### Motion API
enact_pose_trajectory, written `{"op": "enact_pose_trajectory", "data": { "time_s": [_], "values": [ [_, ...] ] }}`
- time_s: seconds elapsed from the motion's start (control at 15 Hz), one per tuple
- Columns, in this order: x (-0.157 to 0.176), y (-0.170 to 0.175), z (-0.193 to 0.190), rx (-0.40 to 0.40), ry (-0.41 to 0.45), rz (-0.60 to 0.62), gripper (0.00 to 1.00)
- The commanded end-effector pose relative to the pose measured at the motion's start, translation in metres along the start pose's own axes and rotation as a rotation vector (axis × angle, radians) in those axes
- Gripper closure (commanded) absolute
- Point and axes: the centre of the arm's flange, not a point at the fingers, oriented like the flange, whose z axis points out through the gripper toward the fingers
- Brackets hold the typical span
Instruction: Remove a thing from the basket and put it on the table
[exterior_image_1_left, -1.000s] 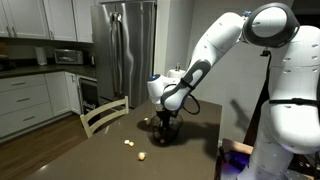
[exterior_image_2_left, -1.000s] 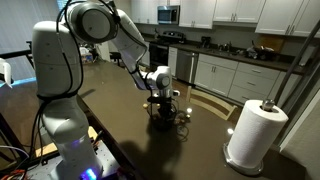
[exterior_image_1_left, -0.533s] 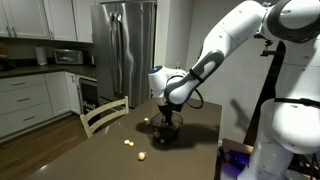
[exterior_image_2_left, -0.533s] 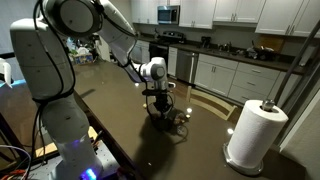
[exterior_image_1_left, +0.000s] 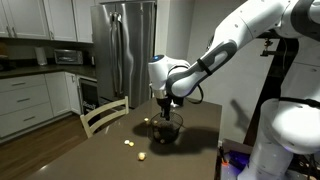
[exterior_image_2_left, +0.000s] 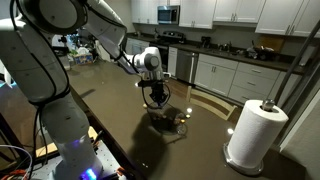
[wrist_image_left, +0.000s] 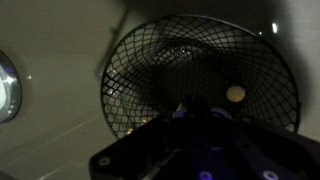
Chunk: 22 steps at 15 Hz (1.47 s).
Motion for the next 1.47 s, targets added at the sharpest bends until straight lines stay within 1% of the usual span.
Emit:
{"op": "enact_pose_trajectory", "data": {
  "time_s": [0.0, 0.27, 0.53, 0.73, 0.87, 1.07, 1.4],
  "values": [
    [-0.001, -0.016, -0.029, 0.016, 0.022, -0.07, 0.95],
    [0.008, -0.034, -0.058, -0.015, 0.048, -0.126, 0.95],
    [0.018, -0.058, -0.085, -0.029, 0.095, -0.206, 0.95],
    [0.029, -0.072, -0.095, 0.003, 0.119, -0.29, 0.95],
    [0.036, -0.079, -0.097, 0.044, 0.117, -0.344, 0.95],
    [0.048, -0.086, -0.088, 0.107, 0.098, -0.413, 0.95],
    [0.066, -0.102, -0.058, 0.19, 0.049, -0.508, 0.95]
  ]
}}
